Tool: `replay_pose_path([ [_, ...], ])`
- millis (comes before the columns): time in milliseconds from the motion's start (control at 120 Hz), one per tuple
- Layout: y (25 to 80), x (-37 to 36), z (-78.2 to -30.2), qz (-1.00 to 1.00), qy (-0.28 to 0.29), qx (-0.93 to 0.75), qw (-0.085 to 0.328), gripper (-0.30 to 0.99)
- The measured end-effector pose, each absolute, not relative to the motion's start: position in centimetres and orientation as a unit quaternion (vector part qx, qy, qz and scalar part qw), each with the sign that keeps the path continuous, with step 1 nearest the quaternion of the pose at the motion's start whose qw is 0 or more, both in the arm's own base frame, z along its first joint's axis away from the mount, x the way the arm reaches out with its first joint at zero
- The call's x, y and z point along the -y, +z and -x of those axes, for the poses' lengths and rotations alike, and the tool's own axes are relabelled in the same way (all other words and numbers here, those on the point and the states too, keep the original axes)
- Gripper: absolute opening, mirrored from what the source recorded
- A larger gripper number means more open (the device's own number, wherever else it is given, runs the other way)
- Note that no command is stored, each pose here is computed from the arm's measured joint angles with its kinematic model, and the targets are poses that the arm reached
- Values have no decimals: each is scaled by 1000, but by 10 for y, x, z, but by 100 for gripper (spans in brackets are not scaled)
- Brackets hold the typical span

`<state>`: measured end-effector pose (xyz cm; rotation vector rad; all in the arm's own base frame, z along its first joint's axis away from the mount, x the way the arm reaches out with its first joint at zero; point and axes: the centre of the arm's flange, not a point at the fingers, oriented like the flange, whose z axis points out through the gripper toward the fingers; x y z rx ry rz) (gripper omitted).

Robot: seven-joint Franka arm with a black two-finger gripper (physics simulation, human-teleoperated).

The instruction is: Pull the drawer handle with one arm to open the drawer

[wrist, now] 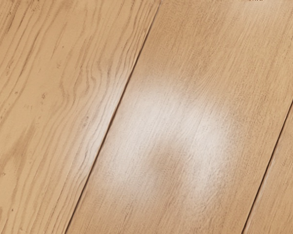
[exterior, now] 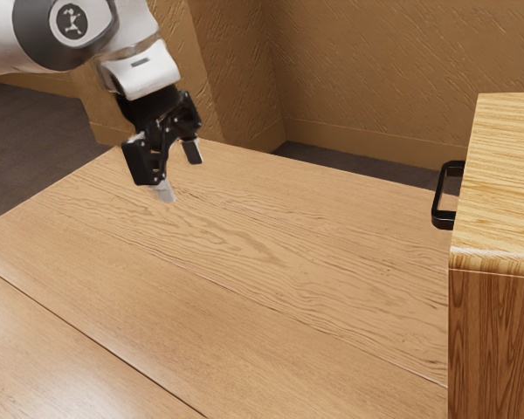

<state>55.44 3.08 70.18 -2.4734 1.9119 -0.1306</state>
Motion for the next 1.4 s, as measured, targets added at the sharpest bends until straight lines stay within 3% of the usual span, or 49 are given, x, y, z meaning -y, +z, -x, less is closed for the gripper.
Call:
replay_pose_path([
  [175,681,14,-576,655,-55,-753,36,69],
  [533,693,86,-598,365,-155,-917,48,64],
  [858,697,110,-617,198,-246,-948,49,42],
  [1075,683,128,-630,120,-306,-944,40,38],
  [1400,660,164,-649,38,-339,-938,60,36],
])
